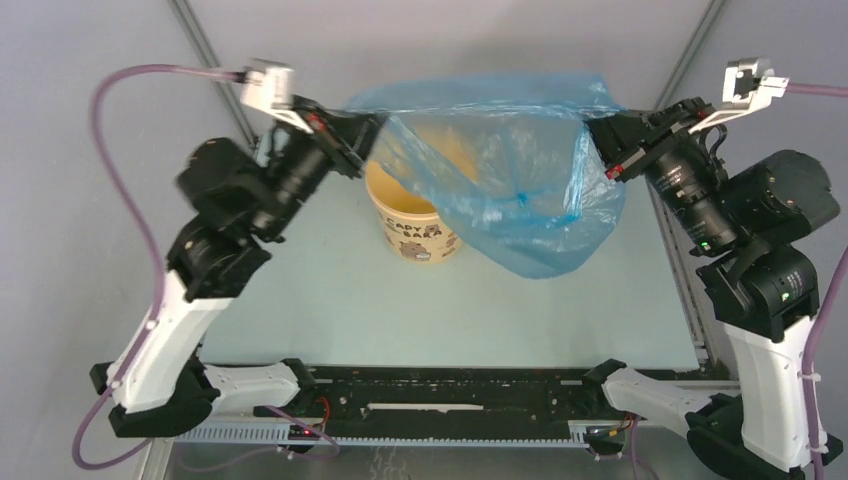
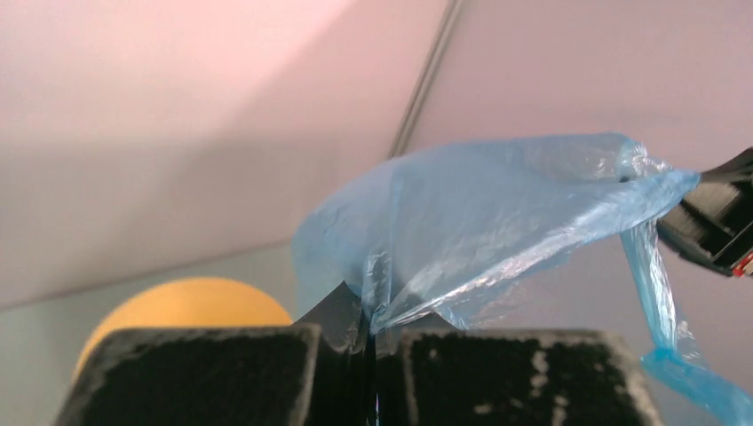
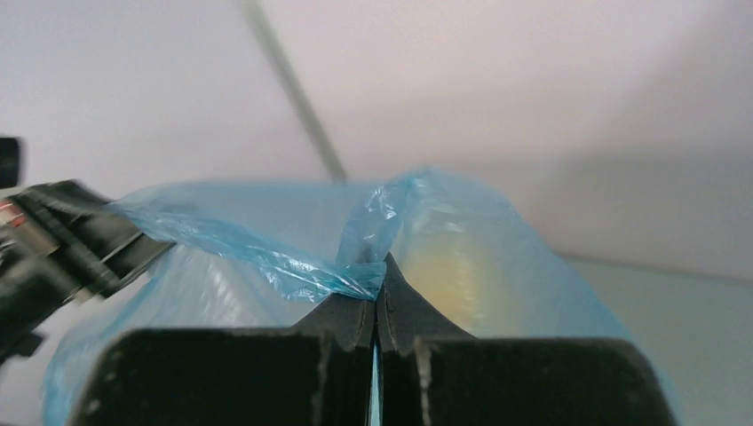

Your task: Put the trash bags into the trash bin

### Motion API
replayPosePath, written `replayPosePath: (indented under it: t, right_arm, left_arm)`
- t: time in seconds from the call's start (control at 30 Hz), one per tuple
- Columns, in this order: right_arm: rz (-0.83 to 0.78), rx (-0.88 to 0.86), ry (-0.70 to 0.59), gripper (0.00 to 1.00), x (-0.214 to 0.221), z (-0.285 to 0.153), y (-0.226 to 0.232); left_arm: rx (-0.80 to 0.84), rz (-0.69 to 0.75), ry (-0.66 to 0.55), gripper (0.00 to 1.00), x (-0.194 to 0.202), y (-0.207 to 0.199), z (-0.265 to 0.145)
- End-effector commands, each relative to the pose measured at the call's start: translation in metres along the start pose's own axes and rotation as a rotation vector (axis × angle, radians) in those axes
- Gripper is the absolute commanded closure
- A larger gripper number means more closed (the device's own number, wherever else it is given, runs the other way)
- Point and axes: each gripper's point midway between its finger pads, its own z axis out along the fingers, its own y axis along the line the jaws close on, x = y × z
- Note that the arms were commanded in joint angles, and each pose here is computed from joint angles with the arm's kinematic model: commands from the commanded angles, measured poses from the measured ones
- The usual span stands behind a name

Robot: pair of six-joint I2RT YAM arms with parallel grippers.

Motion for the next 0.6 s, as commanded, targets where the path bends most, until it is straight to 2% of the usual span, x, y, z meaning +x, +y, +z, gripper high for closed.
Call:
replayPosePath:
  t: [0.0, 0.13, 0.23, 0.27, 0.33, 0.57]
  right_arm:
    - [0.093, -0.282, -0.055, 1.0, -0.022, 0.021, 0.066]
    - [0.219, -0.388, -0.034, 1.0, -0.022, 0.049, 0.093]
    - [0.323, -0.365, 0.011, 1.0, -0.01, 0.073, 0.089]
    - [0.442, -0.296, 0.088, 1.0, 0.011, 0.094, 0.072]
    - [0.519, -0.276, 0.169, 1.0, 0.031, 0.105, 0.066]
    - [0.636, -0.232, 0.379, 1.0, 0.097, 0.128, 0.051]
  left_arm:
    - [-0.088, 0.074, -0.126, 1.0, -0.051, 0.016, -0.014]
    - [-0.246, 0.122, -0.195, 1.0, -0.077, 0.046, -0.028]
    - [-0.328, 0.11, -0.188, 1.0, -0.077, 0.069, -0.031]
    - [-0.367, 0.105, -0.177, 1.0, -0.073, 0.081, -0.03]
    - [-0.383, 0.11, -0.163, 1.0, -0.069, 0.087, -0.028]
    - [-0.434, 0.127, -0.131, 1.0, -0.055, 0.104, -0.031]
